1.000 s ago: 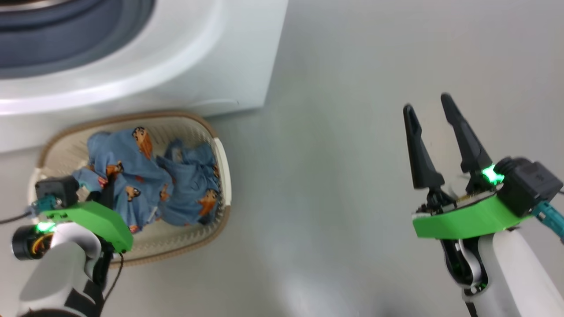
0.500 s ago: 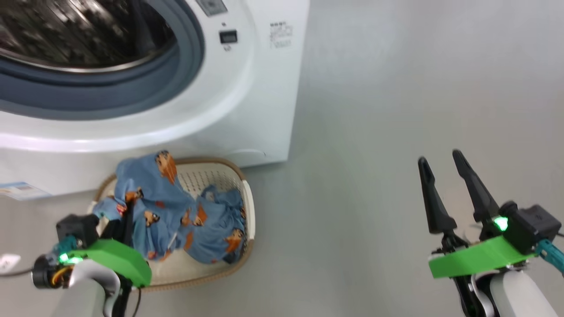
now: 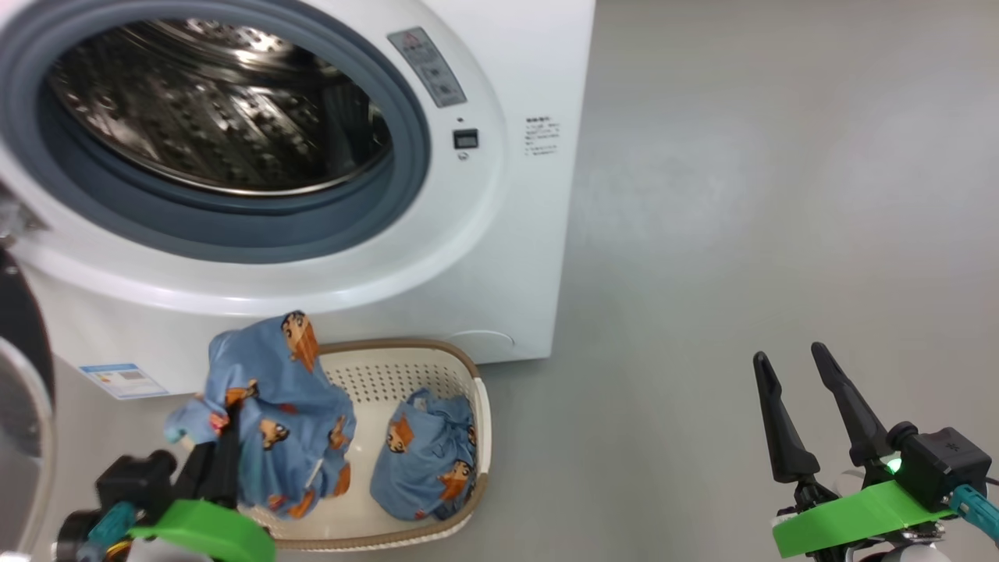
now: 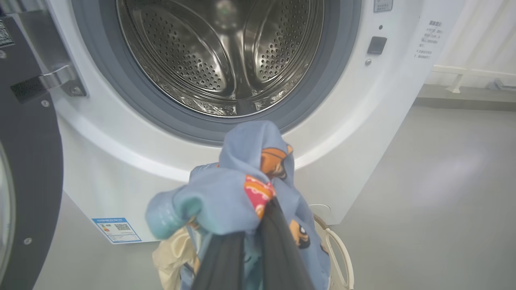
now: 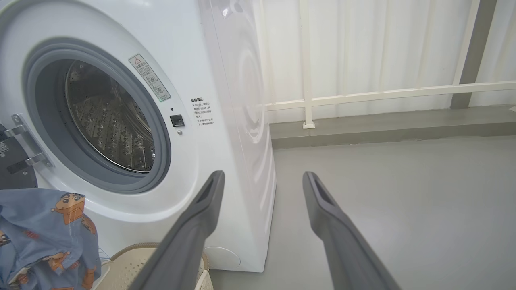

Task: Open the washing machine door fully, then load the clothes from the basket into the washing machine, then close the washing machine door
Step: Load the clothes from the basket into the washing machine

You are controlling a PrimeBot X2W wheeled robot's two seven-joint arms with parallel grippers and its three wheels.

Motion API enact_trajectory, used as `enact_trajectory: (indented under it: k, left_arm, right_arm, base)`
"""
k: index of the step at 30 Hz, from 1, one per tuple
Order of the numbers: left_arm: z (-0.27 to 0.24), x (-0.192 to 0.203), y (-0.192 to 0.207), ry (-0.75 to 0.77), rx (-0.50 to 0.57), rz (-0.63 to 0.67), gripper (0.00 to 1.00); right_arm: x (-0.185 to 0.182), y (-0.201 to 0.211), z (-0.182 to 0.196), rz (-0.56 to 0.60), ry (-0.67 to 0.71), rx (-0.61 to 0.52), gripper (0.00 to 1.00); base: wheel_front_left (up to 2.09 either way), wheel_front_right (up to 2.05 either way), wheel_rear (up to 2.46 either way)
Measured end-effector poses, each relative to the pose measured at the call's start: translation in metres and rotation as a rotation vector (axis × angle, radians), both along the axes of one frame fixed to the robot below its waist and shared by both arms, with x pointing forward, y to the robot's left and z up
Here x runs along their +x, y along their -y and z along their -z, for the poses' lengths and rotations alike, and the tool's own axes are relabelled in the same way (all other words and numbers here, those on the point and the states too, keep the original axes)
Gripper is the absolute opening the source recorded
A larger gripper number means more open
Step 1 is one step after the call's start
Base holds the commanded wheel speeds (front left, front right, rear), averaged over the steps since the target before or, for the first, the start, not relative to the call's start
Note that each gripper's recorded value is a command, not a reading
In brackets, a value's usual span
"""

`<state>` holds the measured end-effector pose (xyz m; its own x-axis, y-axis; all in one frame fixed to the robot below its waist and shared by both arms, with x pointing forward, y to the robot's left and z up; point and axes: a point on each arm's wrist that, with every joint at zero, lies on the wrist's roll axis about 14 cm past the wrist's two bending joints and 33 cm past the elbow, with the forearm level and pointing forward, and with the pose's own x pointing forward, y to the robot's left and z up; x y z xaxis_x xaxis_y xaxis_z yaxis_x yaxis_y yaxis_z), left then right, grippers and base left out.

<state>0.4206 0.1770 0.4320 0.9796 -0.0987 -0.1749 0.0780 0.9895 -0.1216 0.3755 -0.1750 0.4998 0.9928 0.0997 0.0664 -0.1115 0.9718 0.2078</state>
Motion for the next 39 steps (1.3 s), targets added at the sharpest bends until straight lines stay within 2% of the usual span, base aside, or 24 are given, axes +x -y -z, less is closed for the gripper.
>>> enact_trajectory:
  k: [6,15,31,39]
  left_arm:
    - [-0.029,-0.017,-0.019,0.099,0.008,-0.056,0.00]
    - [-0.033,-0.038,-0.025,0.124,-0.005,-0.108,0.00]
    - [-0.029,-0.029,-0.025,0.122,0.000,-0.122,0.00]
    - [-0.031,0.003,-0.022,0.143,-0.011,-0.115,0.00]
  right_arm:
    - [-0.001,-0.007,-0.008,-0.022,0.025,0.002,1.00]
    - [0.001,-0.005,-0.004,-0.015,0.013,0.004,1.00]
    - [0.002,0.000,0.013,0.001,-0.038,0.005,1.00]
    - [0.022,-0.001,0.018,0.005,-0.044,0.011,1.00]
  base:
    - [0.00,0.00,0.00]
    - [0.00,0.00,0.00]
    - [0.00,0.00,0.00]
    - [0.00,0.00,0.00]
